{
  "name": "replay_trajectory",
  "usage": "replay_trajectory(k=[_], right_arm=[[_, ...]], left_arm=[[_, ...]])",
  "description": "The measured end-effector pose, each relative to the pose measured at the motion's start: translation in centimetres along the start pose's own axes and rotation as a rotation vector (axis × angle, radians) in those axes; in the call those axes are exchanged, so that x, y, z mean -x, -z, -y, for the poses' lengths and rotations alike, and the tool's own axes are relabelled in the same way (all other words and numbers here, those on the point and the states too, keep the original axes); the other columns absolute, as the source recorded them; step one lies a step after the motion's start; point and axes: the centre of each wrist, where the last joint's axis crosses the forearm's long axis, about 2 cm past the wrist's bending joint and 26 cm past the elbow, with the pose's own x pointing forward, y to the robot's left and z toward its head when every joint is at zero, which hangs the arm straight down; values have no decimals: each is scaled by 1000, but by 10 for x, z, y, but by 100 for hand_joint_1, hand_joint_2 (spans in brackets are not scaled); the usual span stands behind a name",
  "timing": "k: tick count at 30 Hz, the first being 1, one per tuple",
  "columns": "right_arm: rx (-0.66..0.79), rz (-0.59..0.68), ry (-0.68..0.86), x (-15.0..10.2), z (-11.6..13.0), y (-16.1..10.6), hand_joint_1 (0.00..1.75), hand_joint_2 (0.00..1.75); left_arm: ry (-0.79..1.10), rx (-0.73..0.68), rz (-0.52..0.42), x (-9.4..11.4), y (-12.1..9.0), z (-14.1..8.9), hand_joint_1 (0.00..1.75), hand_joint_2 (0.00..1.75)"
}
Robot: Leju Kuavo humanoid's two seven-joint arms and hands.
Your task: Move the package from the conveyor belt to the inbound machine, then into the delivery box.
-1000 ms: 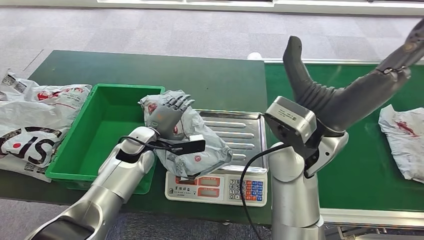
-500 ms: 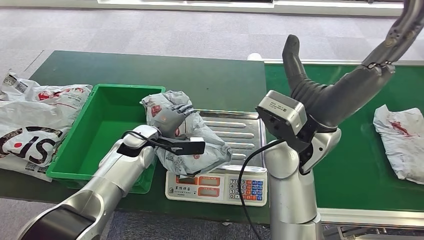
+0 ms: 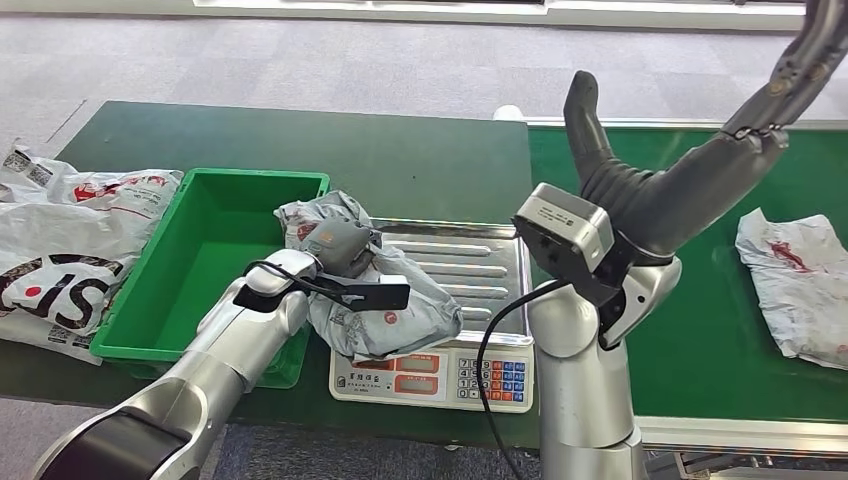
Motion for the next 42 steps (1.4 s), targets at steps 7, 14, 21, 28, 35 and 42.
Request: replay_trajectory(k=[7, 14, 21, 28, 35, 42], right_arm=[[-12, -18, -15, 0, 2, -5, 0, 175], [-4, -27, -39, 2, 10, -8, 0, 175], [1, -24, -36, 4, 11, -8, 0, 175], [5, -27, -24, 4, 11, -8, 0, 175], [4, -64, -23, 5, 9, -7, 0, 175], [0, -79, -23, 5, 8, -7, 0, 175]], left_arm=[[99, -273, -82, -2, -3, -15, 175, 175], [248, -801, -251, -7, -23, -72, 175, 175], [243, -1012, -357, 7, -62, -113, 175, 175], [277, -853, -528, 23, -72, -107, 175, 175], [228, -574, -661, 51, -59, -69, 155, 175], [199, -427, -739, 71, -55, -17, 37, 131]])
